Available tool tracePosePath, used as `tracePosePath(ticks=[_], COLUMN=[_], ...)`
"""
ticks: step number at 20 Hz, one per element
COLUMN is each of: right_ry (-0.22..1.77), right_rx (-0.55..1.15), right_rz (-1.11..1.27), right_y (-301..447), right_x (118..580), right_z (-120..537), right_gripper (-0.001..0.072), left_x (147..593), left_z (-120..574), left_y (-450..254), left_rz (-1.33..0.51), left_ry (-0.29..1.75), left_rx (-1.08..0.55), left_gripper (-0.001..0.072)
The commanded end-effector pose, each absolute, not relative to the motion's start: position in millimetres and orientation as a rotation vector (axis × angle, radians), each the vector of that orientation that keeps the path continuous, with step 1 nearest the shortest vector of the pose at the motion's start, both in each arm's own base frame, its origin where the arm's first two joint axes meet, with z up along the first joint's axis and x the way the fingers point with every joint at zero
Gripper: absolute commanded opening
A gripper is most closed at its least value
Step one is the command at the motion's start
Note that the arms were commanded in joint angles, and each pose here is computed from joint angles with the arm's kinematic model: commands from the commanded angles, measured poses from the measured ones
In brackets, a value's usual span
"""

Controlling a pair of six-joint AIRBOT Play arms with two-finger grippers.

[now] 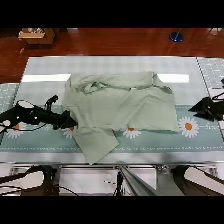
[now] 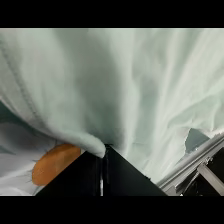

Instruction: Fold the shirts.

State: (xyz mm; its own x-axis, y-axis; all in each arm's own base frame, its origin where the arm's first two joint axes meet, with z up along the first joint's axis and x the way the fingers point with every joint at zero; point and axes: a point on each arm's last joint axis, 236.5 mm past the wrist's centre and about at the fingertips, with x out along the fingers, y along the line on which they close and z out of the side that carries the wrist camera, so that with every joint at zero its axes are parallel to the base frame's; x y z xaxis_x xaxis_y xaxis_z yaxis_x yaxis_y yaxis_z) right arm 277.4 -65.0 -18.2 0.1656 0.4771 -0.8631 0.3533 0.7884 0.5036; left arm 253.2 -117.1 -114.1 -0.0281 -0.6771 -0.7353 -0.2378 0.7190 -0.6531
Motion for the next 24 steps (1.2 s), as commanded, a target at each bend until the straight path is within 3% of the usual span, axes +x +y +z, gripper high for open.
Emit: tracePosePath(ticks=[1, 5, 18, 19, 20, 22, 24], right_ry=[1.517, 1.538, 1.404, 1.402, 1.389, 1.343, 1.274], right_rx=[0.827, 0.892, 1.015, 1.002, 0.997, 1.024, 1.058], right_rz=[0.099, 0.082, -0.024, -0.015, 0.000, 0.051, 0.167], right_y=[-56, -50, -25, -19, -11, 2, 11], right_x=[241, 222, 236, 239, 247, 263, 283], right_z=[-46, -66, -116, -117, -116, -106, -77], right_gripper=[0.0489, 0.0489, 0.0486, 0.0455, 0.0351, 0.0042, 0.0020], left_x=[248, 247, 247, 247, 247, 249, 260], left_z=[-108, -108, -107, -107, -107, -105, -91], left_y=[-123, -123, -123, -123, -123, -123, -121], left_rz=[-0.456, -0.471, -0.480, -0.480, -0.484, -0.495, -0.519], left_ry=[1.615, 1.613, 1.609, 1.609, 1.607, 1.596, 1.558], left_rx=[-0.766, -0.756, -0.749, -0.748, -0.745, -0.732, -0.718], left_gripper=[0.0021, 0.0021, 0.0021, 0.0021, 0.0021, 0.0021, 0.0020])
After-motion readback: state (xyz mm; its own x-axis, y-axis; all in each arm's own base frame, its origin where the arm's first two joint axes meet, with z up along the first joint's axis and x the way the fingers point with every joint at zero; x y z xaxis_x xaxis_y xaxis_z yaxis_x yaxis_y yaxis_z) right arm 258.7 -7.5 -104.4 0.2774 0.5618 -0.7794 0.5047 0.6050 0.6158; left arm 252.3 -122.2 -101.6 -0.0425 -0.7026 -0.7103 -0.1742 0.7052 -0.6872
